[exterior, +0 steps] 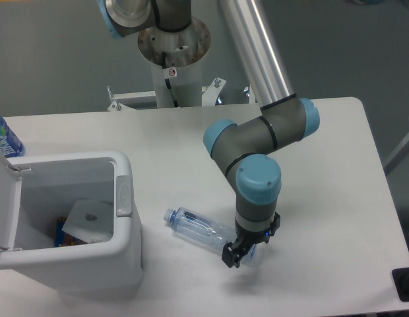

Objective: Place the trash in the trash can
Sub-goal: 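Lower the gripper onto the clear plastic bottle and close on it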

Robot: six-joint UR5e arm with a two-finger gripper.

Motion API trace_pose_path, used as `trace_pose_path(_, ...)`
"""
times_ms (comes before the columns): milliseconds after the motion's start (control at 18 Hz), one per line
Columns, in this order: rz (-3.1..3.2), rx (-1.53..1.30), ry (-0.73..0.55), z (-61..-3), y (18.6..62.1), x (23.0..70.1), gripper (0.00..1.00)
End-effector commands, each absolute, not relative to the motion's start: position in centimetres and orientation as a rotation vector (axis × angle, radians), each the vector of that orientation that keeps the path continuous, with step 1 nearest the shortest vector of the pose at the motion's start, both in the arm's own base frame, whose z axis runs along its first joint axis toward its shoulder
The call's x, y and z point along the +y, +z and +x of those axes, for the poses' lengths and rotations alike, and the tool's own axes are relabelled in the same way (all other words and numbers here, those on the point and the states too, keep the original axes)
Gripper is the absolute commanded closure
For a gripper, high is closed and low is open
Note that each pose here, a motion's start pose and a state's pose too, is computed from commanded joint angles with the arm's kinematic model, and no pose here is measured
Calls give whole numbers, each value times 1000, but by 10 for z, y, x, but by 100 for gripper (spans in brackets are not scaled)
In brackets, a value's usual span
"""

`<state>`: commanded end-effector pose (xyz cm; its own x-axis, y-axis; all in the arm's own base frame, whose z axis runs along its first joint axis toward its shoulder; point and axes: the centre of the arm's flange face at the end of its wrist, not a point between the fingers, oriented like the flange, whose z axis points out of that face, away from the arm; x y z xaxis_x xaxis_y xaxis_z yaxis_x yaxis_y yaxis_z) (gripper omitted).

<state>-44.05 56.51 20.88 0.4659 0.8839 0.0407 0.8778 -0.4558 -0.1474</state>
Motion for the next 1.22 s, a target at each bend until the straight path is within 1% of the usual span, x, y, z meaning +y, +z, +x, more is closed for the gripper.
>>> trace_pose_path(167,-2571,-1552,63,-434,208,562,0)
trace_pose_path(333,-2584,-1565,100,-435,202,559,0)
trace_pose_path(722,-2600,-1578,102,-421,192,562,0)
trace_pose_path(833,-2604,-1578,103,-419,191,563,8)
trace_pose_path(1167,-2608,-1567,101,-416,191,566,27)
trace_pose_path(1222,-2609,-1565,101,-415,191,567,33)
